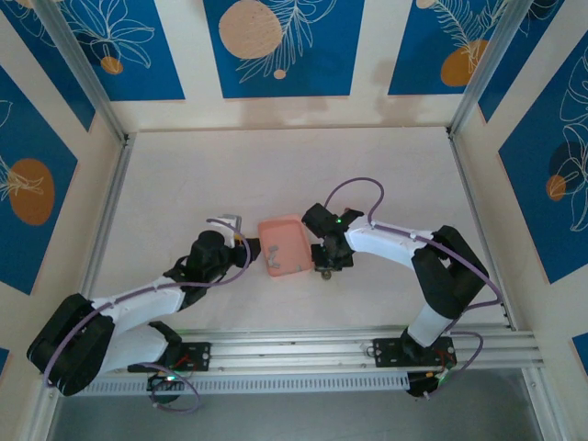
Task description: Load the staples into the stapler
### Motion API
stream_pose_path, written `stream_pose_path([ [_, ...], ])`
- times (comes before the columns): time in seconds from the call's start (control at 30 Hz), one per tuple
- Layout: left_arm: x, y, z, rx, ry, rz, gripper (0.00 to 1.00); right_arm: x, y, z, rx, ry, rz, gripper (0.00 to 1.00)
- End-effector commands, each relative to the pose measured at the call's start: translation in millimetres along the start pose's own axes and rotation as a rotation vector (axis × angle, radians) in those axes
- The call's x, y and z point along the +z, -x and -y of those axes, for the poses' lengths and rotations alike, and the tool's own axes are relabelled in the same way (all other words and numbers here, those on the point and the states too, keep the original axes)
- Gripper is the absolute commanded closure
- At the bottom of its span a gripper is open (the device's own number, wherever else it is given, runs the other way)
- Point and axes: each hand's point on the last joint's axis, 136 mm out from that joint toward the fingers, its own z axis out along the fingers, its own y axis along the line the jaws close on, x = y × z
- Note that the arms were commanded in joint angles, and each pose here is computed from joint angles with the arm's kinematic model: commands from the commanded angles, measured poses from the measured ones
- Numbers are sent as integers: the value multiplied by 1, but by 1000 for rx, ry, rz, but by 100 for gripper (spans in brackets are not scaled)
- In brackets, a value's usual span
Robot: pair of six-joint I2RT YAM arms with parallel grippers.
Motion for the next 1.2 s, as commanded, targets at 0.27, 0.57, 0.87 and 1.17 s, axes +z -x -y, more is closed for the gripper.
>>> stream_pose_path([
  [0.27,0,3,2,-4,-19,17,49,1,-7,3,29,7,-19,84],
  [0.57,0,2,2,-4,-19,17,49,6,-9,5,31,2,-32,88],
  [0.87,0,2,2,-4,-20,16,49,-14,0,6,30,1,41,89],
  [1.17,0,2,2,-5,-20,16,49,-20,0,18,31,-55,65,89],
])
